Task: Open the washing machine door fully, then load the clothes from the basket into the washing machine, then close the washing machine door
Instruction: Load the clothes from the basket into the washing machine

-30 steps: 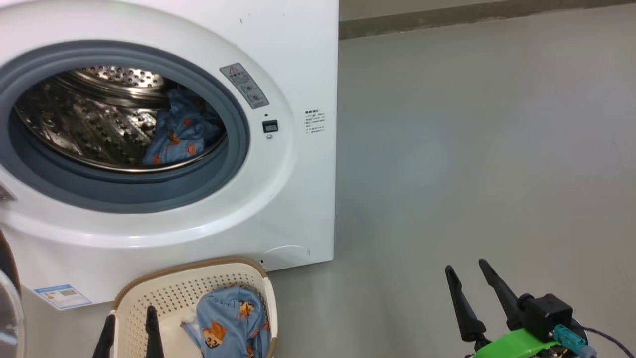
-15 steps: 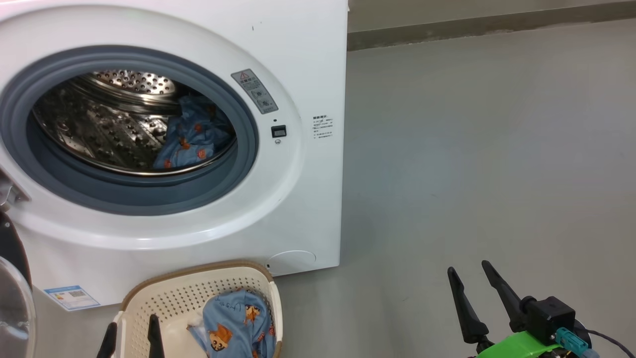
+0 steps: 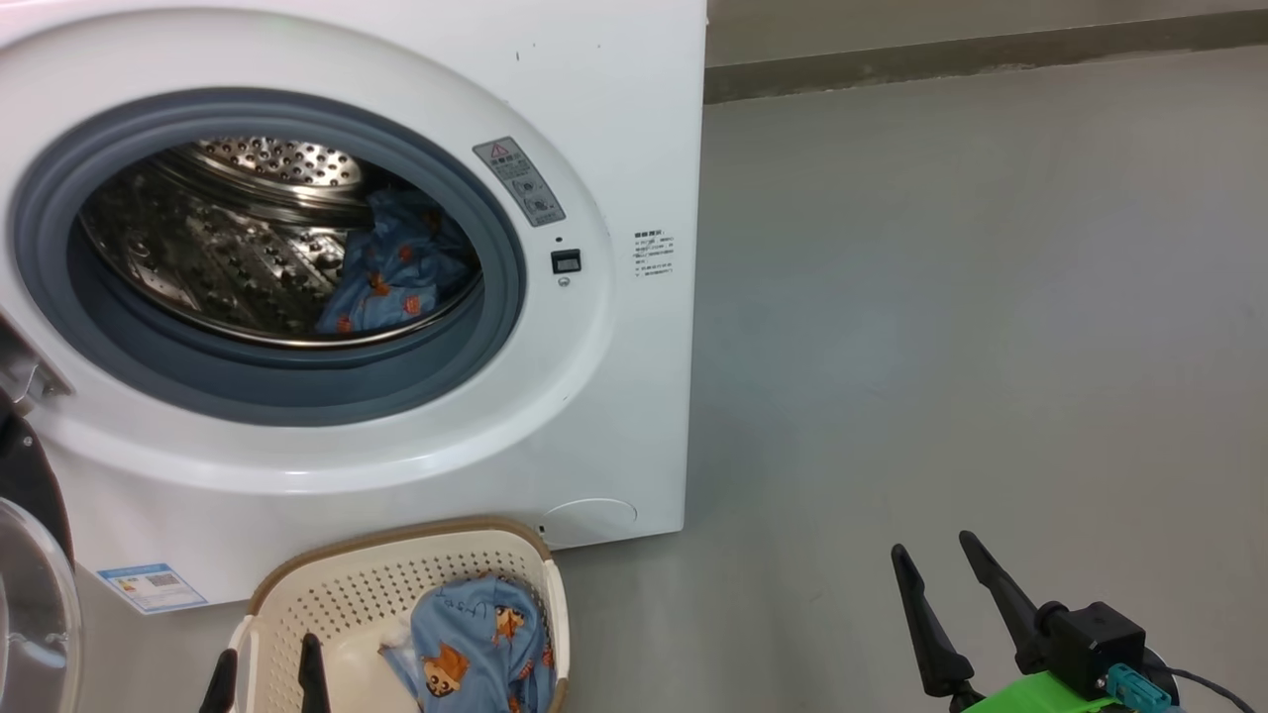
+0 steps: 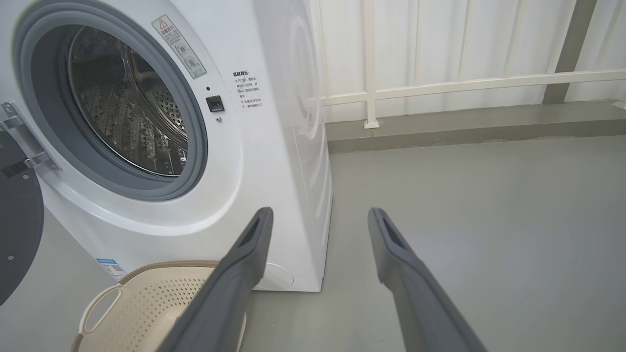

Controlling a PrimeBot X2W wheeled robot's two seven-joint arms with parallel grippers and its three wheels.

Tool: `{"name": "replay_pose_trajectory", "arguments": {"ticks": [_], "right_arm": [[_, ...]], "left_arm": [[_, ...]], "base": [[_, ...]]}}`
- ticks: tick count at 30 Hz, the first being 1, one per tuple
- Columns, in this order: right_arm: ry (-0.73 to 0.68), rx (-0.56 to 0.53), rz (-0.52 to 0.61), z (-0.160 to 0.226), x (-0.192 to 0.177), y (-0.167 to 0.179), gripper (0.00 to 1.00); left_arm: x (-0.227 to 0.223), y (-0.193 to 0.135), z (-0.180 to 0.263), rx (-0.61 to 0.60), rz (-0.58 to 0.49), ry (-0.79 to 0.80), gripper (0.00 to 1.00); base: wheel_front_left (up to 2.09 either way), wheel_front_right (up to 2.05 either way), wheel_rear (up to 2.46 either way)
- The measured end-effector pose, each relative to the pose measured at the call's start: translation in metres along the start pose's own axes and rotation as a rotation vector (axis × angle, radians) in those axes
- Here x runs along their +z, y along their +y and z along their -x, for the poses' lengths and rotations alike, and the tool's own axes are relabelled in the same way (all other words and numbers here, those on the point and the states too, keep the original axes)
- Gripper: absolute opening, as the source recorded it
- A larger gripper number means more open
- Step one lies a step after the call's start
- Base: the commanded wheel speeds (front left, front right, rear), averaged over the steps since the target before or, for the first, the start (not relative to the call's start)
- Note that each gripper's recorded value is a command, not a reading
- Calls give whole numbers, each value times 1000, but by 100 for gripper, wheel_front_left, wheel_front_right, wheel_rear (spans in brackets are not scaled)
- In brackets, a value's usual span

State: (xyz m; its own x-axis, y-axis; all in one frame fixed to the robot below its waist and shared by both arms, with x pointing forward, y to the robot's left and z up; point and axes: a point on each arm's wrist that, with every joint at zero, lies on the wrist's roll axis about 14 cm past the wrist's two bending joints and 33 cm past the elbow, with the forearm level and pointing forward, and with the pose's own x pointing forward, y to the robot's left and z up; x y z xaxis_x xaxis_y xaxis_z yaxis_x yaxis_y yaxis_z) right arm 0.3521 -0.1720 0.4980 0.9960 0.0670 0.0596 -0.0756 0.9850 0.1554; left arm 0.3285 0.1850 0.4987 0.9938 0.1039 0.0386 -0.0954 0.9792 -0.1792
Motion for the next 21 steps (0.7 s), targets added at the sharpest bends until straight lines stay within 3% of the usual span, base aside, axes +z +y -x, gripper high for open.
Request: {"name": "replay_pose_trajectory", "arguments": {"ticks": [21], "right_arm": [[53,-1,-5,-4,-17,-1,100]], "left_arm": [[-20,-5,-2,-13,0,66,100]], "base": [[0,0,0]]}}
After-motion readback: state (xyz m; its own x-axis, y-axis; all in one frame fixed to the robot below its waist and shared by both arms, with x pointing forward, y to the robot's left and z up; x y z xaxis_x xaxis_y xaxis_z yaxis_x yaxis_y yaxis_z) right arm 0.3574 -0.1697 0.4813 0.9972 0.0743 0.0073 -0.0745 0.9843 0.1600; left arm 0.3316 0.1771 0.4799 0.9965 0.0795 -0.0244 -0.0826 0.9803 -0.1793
